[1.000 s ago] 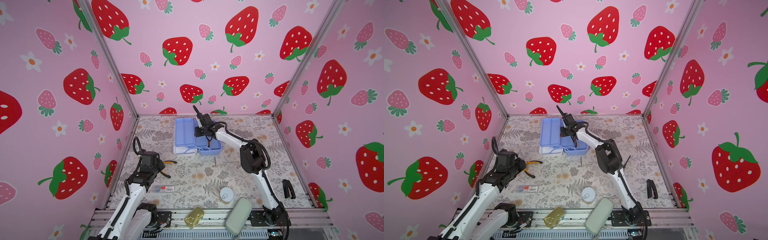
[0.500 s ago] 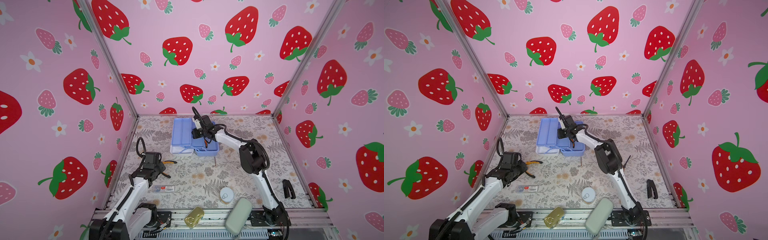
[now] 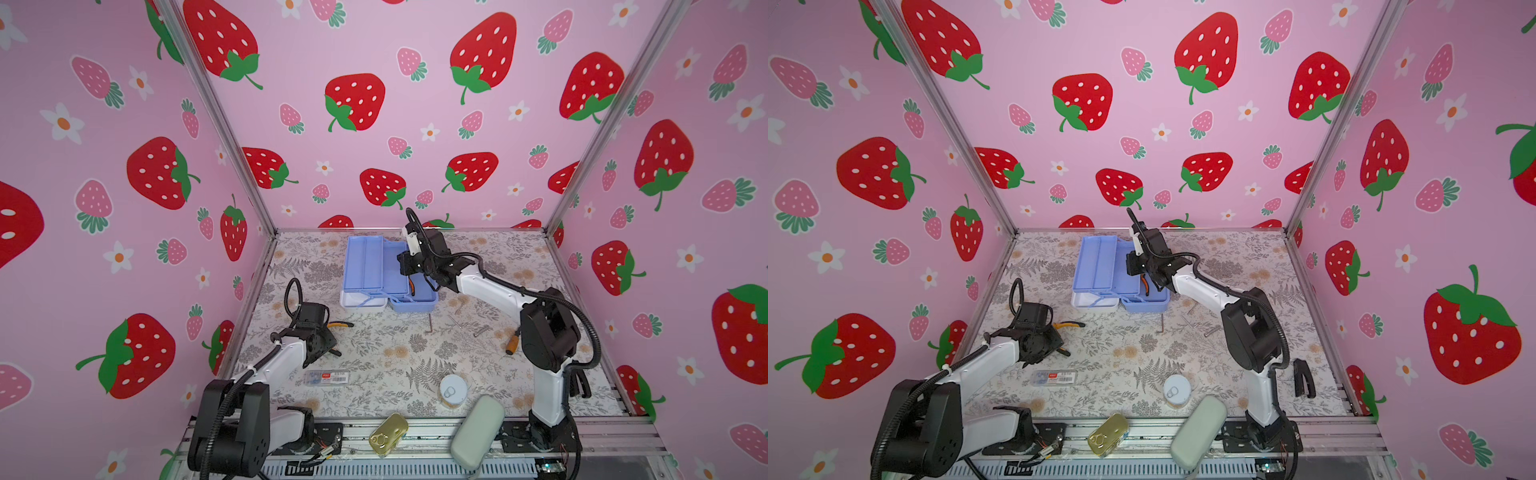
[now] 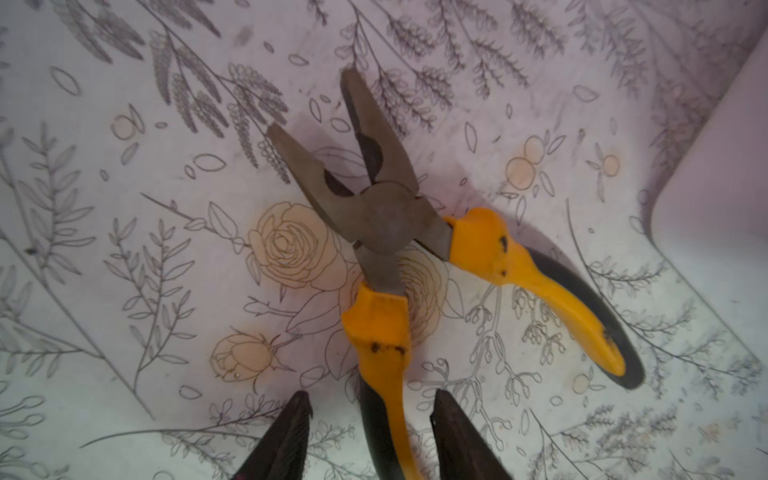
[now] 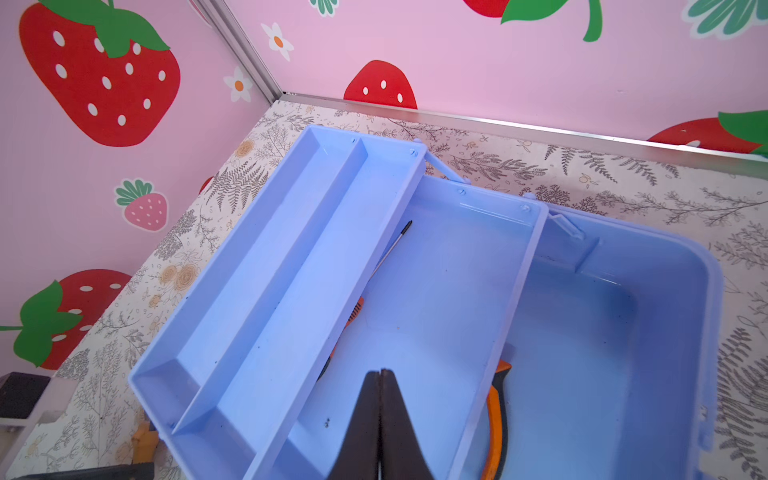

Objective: Pack the tool kit

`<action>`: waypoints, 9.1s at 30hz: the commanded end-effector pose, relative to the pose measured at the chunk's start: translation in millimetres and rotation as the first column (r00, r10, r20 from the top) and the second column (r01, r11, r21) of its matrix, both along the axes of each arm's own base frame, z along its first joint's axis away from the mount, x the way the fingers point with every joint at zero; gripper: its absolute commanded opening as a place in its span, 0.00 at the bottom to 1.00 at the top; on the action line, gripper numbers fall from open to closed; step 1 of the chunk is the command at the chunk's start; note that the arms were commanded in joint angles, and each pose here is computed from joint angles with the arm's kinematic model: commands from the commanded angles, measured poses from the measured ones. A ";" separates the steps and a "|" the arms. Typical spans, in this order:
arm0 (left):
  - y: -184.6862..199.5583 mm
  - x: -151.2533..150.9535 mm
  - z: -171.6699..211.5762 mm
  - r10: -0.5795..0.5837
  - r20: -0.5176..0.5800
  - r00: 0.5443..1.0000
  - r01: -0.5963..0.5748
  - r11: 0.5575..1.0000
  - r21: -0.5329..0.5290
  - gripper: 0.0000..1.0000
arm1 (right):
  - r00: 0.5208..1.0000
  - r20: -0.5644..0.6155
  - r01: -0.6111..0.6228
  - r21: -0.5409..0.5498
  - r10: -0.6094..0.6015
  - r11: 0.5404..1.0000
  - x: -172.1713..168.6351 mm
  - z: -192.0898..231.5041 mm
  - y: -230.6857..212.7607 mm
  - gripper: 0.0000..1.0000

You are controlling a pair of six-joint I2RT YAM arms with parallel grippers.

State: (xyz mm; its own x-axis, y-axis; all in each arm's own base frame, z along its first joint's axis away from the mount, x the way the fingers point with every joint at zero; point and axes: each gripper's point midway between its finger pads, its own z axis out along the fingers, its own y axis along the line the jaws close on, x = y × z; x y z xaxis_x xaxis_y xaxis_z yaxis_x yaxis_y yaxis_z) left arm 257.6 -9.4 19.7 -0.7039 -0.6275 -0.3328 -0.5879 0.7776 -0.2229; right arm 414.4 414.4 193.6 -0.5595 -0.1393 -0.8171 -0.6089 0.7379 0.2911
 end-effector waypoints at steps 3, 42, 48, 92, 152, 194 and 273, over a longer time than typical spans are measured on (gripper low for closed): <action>-3.5 -0.5 -14.4 0.002 -0.038 0.999 -0.003 1.000 -0.026 0.32 | 1.000 0.008 0.002 -0.005 -0.002 1.000 -4.7 -3.5 -3.9 0.07; -70.1 10.3 171.9 -0.425 0.434 0.794 0.299 0.895 0.330 0.00 | 0.842 -0.060 -0.517 0.191 0.536 0.834 -123.9 39.0 51.8 0.43; -104.3 21.4 177.4 -0.513 0.442 0.736 0.412 0.857 0.310 0.00 | 0.809 -0.098 -0.572 0.095 0.579 0.815 -149.5 15.6 55.3 0.50; -123.3 30.6 193.7 -0.545 0.481 0.687 0.445 0.839 0.315 0.00 | 0.763 -0.224 -0.586 0.155 0.606 0.795 -194.8 -13.2 47.9 0.49; -96.6 48.3 168.6 -0.462 0.433 0.774 0.323 0.876 0.357 0.66 | 0.951 -0.232 -0.205 0.019 0.203 0.979 -66.3 -30.2 -66.5 0.08; -88.2 54.0 142.8 -0.427 0.390 0.816 0.342 0.900 0.269 0.62 | 0.958 -0.211 0.182 -0.068 -0.193 0.981 21.5 -47.9 -111.7 0.02; -328.5 59.6 85.0 -0.793 -0.020 0.609 0.728 0.549 0.410 0.53 | 1.000 -0.028 -0.005 0.242 0.012 0.970 45.1 -67.6 -227.6 0.26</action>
